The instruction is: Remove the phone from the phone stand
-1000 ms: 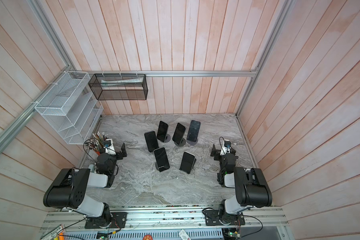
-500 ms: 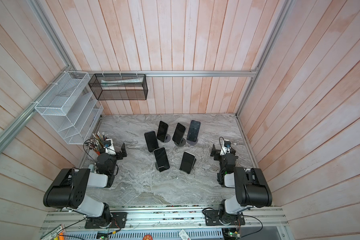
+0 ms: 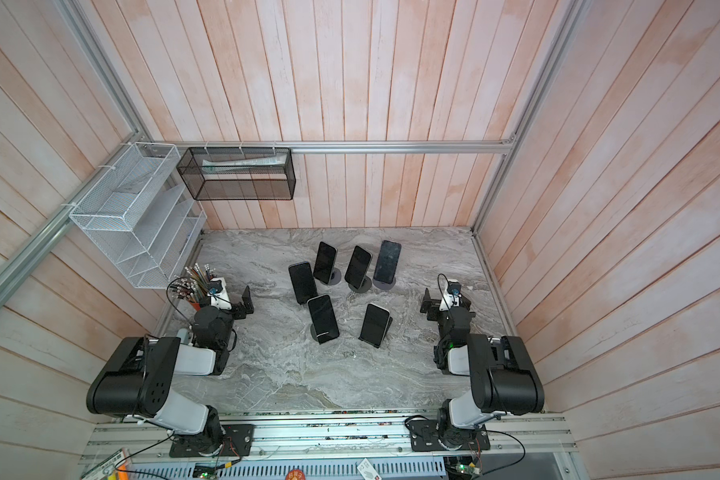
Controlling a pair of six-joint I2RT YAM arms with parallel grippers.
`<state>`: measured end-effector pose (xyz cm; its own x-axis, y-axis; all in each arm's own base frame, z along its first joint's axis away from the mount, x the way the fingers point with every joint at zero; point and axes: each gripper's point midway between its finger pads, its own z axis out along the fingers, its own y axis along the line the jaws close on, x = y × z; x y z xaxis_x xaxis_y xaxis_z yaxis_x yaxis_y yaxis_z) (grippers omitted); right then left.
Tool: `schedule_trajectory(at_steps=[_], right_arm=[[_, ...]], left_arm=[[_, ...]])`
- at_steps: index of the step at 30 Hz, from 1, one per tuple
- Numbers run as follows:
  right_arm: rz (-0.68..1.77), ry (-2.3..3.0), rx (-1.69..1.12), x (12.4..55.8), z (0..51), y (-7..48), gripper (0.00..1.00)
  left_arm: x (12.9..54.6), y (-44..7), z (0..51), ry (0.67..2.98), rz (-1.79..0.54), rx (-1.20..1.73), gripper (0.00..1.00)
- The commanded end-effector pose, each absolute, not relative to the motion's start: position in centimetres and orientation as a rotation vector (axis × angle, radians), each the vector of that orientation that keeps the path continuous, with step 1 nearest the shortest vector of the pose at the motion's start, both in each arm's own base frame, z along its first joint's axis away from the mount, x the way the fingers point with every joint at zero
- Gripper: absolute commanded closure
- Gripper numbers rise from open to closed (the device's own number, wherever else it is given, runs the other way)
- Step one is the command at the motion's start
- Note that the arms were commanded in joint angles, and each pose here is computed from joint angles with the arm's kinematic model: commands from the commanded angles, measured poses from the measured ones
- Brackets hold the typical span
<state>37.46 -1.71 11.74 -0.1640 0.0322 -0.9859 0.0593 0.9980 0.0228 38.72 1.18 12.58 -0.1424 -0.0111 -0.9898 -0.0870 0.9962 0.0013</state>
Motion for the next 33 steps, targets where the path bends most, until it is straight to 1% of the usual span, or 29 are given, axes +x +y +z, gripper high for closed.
schedule_trajectory(at_steps=[1,25,29,33], right_arm=[[-0.039,1.72,0.069,37.8,12.4,-1.8,0.02],[-0.039,1.725,0.076,37.9,12.3,-1.9,0.02],[-0.036,1.723,0.08,37.9,12.3,-1.9,0.02],[-0.093,1.71,0.188,38.7,14.0,-3.6,0.02]], left_arm=[[38.7,1.4,12.9,1.705,0.063,-0.087,0.0],[38.7,1.4,12.9,1.704,0.063,-0.086,0.0],[38.6,0.6,14.3,1.683,0.08,-0.045,0.0],[38.5,-0.5,17.0,1.69,0.092,0.004,0.0]])
